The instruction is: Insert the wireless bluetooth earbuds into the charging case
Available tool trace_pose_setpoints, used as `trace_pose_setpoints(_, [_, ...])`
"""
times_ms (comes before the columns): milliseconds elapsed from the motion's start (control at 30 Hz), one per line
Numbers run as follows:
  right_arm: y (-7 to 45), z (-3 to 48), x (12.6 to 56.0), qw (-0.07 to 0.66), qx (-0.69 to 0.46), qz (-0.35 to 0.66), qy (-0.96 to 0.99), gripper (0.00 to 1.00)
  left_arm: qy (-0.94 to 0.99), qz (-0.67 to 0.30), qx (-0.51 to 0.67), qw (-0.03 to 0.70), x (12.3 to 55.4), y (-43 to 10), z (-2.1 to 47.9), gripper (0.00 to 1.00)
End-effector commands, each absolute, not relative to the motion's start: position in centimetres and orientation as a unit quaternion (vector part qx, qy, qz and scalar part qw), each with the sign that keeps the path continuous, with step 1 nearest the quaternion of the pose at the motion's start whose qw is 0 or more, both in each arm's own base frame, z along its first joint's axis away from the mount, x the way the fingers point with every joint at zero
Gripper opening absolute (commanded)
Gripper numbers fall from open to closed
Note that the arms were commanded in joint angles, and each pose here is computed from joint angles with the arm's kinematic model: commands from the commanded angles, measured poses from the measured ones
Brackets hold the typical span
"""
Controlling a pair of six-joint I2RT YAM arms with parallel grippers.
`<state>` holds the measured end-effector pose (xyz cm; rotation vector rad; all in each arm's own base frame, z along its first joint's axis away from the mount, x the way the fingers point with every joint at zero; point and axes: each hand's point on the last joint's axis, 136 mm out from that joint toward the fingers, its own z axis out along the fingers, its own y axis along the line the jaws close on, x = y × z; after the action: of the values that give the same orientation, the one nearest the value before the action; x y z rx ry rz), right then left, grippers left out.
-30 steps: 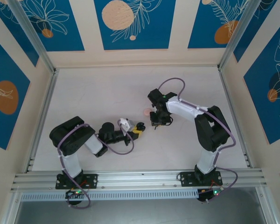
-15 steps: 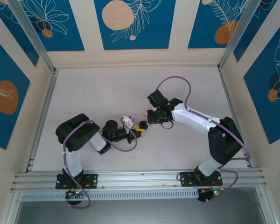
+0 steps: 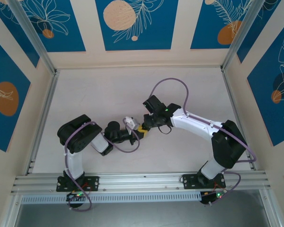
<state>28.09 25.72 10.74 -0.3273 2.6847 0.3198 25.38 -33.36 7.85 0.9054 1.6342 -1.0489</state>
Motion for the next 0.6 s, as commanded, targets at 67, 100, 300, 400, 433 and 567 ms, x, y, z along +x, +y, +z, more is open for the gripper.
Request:
trace_pose_setpoints(67, [25.8, 10.8, 28.1, 0.218, -0.140, 0.081, 0.962, 0.22, 0.656, -0.444, 0.372, 0.484, 25.0, -34.0, 8.7, 0.07])
trace_pose_setpoints(100, [25.9, 10.6, 28.0, 0.217, -0.143, 0.078, 0.962, 0.22, 0.656, -0.443, 0.371, 0.485, 25.1, -34.0, 8.8, 0.07])
trace_pose_setpoints(300, [26.2, 10.0, 27.5, 0.210, -0.151, 0.071, 0.963, 0.23, 0.652, -0.445, 0.370, 0.490, 25.1, -34.0, 9.3, 0.07])
trace_pose_setpoints(400, [26.5, 10.2, 27.4, 0.211, -0.152, 0.081, 0.962, 0.25, 0.650, -0.444, 0.370, 0.493, 25.2, -34.0, 9.5, 0.07])
trace_pose_setpoints(433, [26.6, 10.3, 27.4, 0.212, -0.152, 0.086, 0.961, 0.25, 0.650, -0.444, 0.370, 0.494, 25.2, -34.0, 9.6, 0.07])
trace_pose_setpoints(567, [27.0, 10.4, 27.2, 0.209, -0.148, 0.111, 0.960, 0.27, 0.650, -0.444, 0.371, 0.493, 25.1, -33.9, 9.6, 0.07])
